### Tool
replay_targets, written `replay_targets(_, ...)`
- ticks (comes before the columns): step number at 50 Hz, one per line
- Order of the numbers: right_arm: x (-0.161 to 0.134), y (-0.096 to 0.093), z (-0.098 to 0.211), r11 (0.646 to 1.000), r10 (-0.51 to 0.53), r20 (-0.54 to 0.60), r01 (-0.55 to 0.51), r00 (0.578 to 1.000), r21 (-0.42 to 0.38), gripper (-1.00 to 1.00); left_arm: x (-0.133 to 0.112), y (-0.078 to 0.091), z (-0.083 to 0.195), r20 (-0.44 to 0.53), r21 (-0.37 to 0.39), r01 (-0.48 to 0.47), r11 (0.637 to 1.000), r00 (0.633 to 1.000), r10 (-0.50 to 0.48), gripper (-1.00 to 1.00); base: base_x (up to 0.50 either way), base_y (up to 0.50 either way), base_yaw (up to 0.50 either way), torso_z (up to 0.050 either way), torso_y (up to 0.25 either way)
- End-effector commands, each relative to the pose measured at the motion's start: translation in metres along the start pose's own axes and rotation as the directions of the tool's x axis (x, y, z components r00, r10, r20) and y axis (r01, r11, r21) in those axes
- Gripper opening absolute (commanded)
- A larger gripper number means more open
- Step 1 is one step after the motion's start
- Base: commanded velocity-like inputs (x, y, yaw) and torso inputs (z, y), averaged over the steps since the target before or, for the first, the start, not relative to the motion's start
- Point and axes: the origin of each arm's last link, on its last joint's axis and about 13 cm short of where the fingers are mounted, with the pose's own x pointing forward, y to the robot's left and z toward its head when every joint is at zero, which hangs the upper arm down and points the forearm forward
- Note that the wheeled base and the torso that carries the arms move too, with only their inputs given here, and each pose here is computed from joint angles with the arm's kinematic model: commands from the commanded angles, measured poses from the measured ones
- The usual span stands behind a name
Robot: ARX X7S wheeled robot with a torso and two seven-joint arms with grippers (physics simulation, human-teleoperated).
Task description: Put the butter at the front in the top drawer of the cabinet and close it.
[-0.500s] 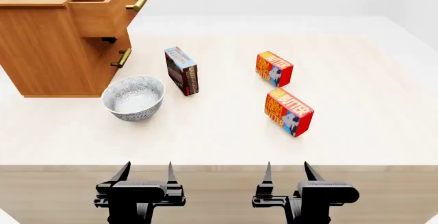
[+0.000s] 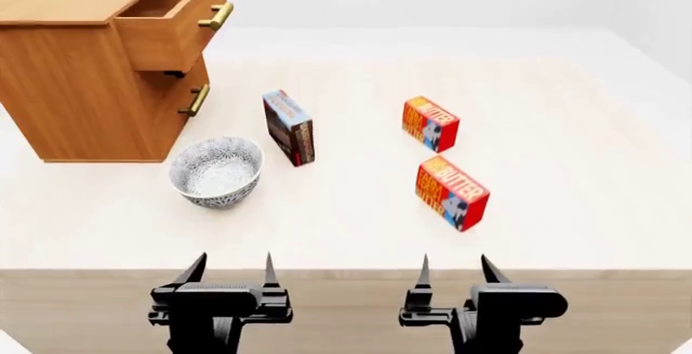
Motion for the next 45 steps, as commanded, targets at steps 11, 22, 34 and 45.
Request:
replay_targets(11, 0.022, -0.009, 0.073, 1.000, 0.006, 0.097, -0.006, 0.995, 0.000, 1.00, 0.016, 0.007, 0.079, 0.048, 0.039, 0.019, 0.999, 0.999, -0.021, 1.00, 0.00, 0.00, 0.00, 0.050, 0.000)
replay_targets(22, 0.052, -0.020, 0.147, 0.996, -0.001, 0.167, 0.015, 0.986, -0.083, 1.00, 0.041, 0.015, 0.156, 0.094, 0.086, 0.043, 0.995, 0.994, -0.051, 1.00, 0.00, 0.00, 0.00, 0.050, 0.000)
replay_targets(34, 0.094, -0.038, 0.253, 0.982, -0.022, 0.190, 0.057, 0.981, -0.182, 1.00, 0.085, 0.023, 0.241, 0.112, 0.092, 0.018, 0.996, 0.993, -0.028, 1.00, 0.00, 0.00, 0.00, 0.050, 0.000)
replay_targets(45, 0.125, -0.049, 0.314, 0.985, -0.043, 0.182, 0.072, 0.982, -0.159, 1.00, 0.118, 0.022, 0.299, 0.137, 0.106, 0.005, 0.994, 0.990, -0.020, 1.00, 0.00, 0.00, 0.00, 0.050, 0.000)
